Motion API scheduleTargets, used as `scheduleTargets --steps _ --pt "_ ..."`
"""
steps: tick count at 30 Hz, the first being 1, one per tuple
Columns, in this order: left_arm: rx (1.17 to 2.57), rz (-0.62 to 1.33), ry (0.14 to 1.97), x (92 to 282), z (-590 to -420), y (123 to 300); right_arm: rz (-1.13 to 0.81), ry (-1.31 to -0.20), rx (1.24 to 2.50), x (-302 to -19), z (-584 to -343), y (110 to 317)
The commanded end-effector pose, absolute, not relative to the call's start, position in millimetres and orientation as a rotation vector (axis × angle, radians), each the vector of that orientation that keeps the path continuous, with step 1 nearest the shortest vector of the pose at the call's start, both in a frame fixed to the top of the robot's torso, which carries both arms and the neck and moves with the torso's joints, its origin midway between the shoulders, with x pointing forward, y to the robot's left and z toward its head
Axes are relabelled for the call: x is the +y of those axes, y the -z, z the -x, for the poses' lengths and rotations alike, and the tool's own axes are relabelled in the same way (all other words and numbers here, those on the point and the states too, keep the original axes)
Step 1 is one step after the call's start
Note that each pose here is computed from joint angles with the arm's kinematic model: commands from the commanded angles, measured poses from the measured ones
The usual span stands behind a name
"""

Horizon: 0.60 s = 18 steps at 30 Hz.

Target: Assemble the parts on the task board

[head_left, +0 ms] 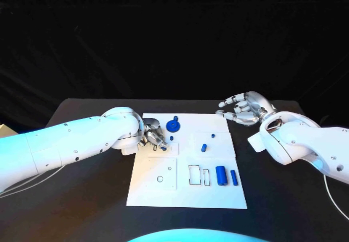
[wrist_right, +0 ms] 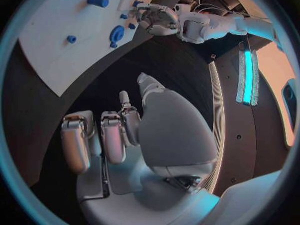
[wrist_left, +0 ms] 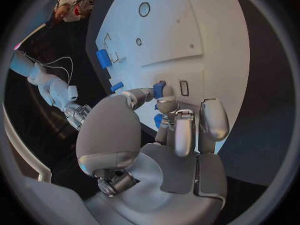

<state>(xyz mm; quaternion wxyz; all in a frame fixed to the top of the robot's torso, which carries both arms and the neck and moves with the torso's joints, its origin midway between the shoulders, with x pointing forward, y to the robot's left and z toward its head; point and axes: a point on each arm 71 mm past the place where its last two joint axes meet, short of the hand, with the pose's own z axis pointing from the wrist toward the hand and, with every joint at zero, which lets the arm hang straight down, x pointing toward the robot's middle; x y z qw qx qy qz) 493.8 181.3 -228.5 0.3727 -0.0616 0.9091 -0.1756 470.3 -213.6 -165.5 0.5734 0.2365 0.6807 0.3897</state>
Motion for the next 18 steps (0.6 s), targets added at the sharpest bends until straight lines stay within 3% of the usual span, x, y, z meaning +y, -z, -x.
scheduleTargets --steps 1,18 --pt "2.365 0.132 0.445 180.1 -491.3 231.6 -0.541 -0.923 1.607 -211.9 -469.6 165.9" --pt "2.379 0.114 0.434 180.5 -490.5 232.7 -0.540 -0.924 1.609 -211.3 -469.6 165.9"
